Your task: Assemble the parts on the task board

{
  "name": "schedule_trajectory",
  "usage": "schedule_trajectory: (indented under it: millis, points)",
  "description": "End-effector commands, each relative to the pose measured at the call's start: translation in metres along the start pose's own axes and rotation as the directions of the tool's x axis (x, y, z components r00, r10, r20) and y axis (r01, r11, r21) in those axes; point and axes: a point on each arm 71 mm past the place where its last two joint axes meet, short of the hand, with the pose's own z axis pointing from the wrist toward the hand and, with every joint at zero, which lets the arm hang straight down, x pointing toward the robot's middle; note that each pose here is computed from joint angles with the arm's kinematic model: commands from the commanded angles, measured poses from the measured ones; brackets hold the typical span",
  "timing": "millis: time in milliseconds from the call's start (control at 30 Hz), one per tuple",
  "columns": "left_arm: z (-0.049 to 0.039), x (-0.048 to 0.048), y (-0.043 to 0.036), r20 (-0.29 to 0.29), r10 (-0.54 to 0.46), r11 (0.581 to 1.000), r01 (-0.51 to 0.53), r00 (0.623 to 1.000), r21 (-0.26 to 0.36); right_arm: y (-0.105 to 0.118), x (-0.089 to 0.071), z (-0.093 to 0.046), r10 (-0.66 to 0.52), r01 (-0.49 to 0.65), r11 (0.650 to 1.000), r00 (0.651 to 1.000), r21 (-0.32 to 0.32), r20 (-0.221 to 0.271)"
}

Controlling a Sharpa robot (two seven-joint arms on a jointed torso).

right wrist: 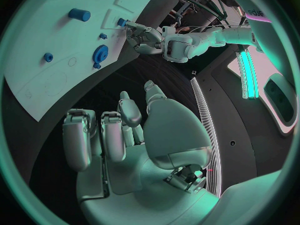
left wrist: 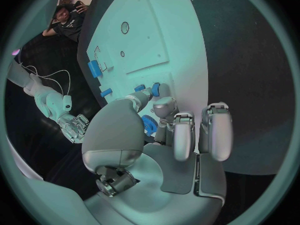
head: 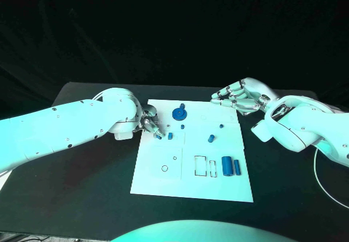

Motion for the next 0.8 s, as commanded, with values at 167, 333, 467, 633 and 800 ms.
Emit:
schedule_trajectory:
  millis: [167,333,467,633,800]
  points:
    - [0.0032,0.0095,-0.0007,-0.063,0.018,0.999,-0.02,0.998,-0.028,0.0013,0.0019,-0.0005,0.0,0.0,1.0,1.0,-0.011,-0.017]
    - [0.0037,0.0088,-0.0008,-0.055,0.016,0.999,-0.018,0.998,-0.036,0.0013,0.0018,-0.0007,0.0,0.0,1.0,1.0,-0.011,-0.017]
    - [0.0042,0.0082,-0.0005,-0.052,0.014,0.999,-0.016,0.999,-0.041,0.0013,0.0017,-0.0009,0.0,0.0,1.0,1.0,-0.011,-0.017]
    - [0.0049,0.0073,0.0007,-0.049,0.011,0.999,-0.014,0.999,-0.048,0.0012,0.0014,-0.0011,0.0,0.0,1.0,1.0,-0.01,-0.016]
    - [0.0052,0.0062,0.0029,-0.041,0.005,0.998,-0.007,0.999,-0.055,0.0008,0.0011,-0.0013,-0.001,0.0,1.0,1.0,-0.009,-0.016]
